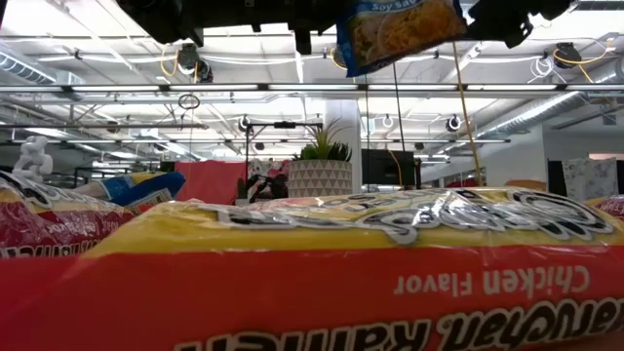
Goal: Sort Maruchan noodles
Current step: Put the right blue noodle pack into the gray bin
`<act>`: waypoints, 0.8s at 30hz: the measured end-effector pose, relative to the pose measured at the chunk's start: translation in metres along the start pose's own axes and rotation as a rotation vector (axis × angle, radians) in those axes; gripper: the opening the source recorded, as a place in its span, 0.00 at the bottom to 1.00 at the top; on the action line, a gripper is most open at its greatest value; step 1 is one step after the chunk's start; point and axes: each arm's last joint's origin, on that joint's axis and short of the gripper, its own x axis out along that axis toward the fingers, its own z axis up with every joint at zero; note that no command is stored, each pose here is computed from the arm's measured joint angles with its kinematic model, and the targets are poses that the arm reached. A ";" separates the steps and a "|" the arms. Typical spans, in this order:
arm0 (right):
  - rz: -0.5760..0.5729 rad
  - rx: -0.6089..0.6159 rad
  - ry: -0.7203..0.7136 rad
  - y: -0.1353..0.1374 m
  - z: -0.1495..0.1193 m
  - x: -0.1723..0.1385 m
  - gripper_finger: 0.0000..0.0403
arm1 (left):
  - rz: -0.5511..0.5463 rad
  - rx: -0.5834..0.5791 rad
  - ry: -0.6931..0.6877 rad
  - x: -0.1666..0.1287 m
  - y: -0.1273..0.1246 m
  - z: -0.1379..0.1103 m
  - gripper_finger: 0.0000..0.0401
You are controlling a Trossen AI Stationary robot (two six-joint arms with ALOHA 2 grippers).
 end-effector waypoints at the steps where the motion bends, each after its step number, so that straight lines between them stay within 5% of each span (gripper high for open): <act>1: 0.003 0.007 -0.010 0.001 0.001 0.001 0.59 | 0.000 -0.002 -0.005 0.000 0.000 0.001 0.20; 16: -0.033 -0.016 -0.097 0.007 0.012 0.026 0.59 | 0.005 0.015 -0.007 0.000 0.002 0.001 0.20; 24: 0.048 -0.064 -0.110 0.010 0.015 0.048 0.58 | 0.004 0.025 0.007 0.000 0.002 -0.001 0.20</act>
